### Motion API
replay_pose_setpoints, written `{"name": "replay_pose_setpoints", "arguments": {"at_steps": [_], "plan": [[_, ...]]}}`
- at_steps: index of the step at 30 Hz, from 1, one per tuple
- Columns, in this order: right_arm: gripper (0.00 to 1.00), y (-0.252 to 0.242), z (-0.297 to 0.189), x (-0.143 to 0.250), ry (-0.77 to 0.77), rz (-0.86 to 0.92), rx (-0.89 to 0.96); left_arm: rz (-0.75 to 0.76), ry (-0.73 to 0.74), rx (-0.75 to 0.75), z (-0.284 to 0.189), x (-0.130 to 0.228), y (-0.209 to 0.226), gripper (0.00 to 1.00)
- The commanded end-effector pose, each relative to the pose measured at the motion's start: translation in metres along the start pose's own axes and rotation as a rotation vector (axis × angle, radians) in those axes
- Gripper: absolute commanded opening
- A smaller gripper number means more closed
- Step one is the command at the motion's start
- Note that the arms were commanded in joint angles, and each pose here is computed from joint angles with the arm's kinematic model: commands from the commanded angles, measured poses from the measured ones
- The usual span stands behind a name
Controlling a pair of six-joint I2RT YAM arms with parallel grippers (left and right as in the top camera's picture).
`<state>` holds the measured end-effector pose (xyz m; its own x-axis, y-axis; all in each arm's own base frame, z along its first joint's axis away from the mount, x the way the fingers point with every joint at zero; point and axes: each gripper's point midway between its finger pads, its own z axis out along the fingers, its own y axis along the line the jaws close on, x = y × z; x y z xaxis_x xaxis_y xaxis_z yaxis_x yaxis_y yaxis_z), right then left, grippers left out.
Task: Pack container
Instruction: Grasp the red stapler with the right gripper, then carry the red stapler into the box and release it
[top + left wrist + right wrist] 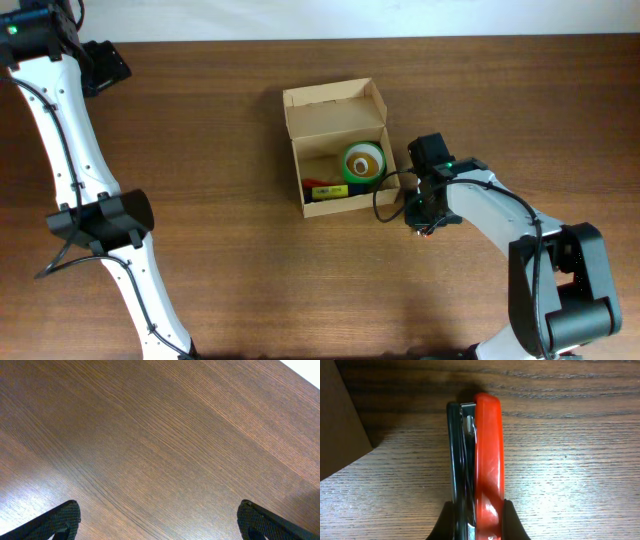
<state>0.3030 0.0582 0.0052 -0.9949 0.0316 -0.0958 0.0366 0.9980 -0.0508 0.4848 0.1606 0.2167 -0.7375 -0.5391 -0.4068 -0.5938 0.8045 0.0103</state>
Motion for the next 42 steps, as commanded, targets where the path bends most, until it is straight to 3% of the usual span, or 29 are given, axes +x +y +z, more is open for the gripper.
{"name": "replay_pose_setpoints", "arguments": {"at_steps": [1,14,21,28,33,42], "plan": [[0.04,-0.004,0.009,0.014,0.057,0.001,0.023,0.017,0.0,0.004,0.0,0.0,-0.001,1.0],[0.04,-0.032,-0.116,-0.065,-0.219,0.02,-0.011,0.017,0.0,0.003,0.0,0.0,-0.001,1.0],[0.04,-0.03,-0.2,-0.094,-0.343,-0.312,0.024,0.017,0.0,0.003,0.0,0.0,-0.001,1.0],[0.04,0.004,-0.283,-0.125,-0.575,-0.627,0.037,0.016,-0.001,0.004,0.0,0.0,-0.001,1.0],[0.03,0.047,-0.261,-0.121,-0.516,-0.849,0.018,0.016,-0.001,0.004,0.0,0.0,-0.001,1.0],[0.04,0.122,-0.161,-0.101,-0.252,-1.385,-0.002,0.017,0.0,0.003,0.0,0.0,-0.001,1.0]]}}
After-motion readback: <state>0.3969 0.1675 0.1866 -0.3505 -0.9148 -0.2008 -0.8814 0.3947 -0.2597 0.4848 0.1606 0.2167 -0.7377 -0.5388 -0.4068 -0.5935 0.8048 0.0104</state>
